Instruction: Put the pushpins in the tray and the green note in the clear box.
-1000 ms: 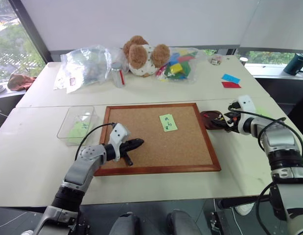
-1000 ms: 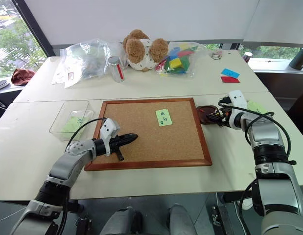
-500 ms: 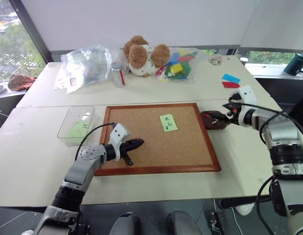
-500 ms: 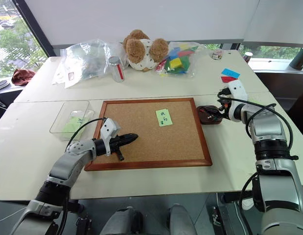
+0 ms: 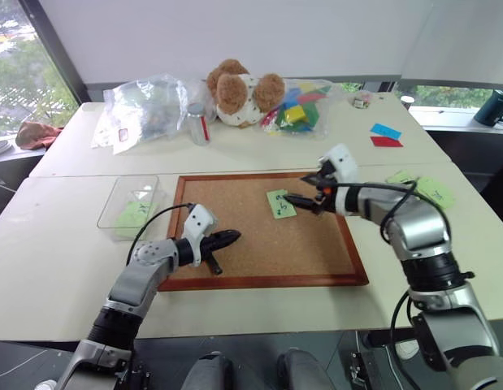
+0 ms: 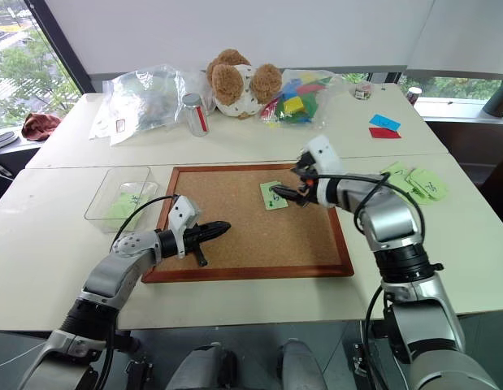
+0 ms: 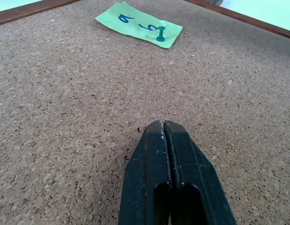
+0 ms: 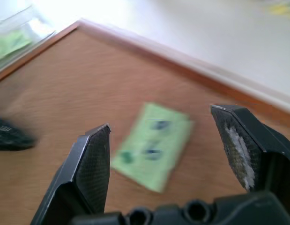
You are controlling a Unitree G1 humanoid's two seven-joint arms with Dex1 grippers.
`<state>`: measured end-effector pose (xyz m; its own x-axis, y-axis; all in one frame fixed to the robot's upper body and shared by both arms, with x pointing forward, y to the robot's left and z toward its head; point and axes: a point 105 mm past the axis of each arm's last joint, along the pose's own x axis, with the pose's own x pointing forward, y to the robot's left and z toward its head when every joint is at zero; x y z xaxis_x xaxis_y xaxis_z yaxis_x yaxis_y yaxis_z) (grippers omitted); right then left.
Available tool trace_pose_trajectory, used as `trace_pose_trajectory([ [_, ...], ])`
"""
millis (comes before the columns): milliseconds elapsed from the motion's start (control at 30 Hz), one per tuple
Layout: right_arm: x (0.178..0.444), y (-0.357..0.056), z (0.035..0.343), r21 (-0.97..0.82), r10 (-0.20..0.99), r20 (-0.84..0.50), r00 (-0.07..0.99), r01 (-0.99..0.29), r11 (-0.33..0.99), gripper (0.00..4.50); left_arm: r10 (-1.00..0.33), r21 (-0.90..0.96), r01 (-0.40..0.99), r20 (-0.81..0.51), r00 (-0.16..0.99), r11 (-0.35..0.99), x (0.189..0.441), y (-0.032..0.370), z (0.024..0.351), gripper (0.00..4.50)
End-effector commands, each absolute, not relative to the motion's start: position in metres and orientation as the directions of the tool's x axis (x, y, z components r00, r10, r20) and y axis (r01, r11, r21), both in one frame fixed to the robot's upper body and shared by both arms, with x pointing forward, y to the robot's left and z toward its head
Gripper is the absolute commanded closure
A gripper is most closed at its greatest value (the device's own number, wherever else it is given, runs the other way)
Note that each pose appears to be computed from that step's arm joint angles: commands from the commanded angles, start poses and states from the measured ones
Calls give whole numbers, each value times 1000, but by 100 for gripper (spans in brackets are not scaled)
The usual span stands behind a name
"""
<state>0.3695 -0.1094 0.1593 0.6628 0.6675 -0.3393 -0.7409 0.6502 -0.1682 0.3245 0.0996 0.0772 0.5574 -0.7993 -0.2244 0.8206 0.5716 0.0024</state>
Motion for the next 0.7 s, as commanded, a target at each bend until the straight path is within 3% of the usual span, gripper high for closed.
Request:
trace_pose_trajectory([
  [33, 369, -99, 162, -186, 682, -315, 660, -747, 638, 81, -757, -44, 794, -338, 559, 606, 318, 113, 46, 450],
  [467, 374, -90, 130, -171, 674, -374, 637, -762, 625, 81, -752, -41, 789, -339, 566, 613, 318, 114, 46, 450],
  [567, 375, -91, 127, -169, 674, -379, 634, -763, 624, 157, -750, -42, 788, -340, 566, 614, 317, 115, 45, 450],
  [700, 376, -93, 122, -164, 669, -389, 633, -762, 626, 353, -749, -44, 787, -342, 567, 615, 316, 116, 45, 450],
])
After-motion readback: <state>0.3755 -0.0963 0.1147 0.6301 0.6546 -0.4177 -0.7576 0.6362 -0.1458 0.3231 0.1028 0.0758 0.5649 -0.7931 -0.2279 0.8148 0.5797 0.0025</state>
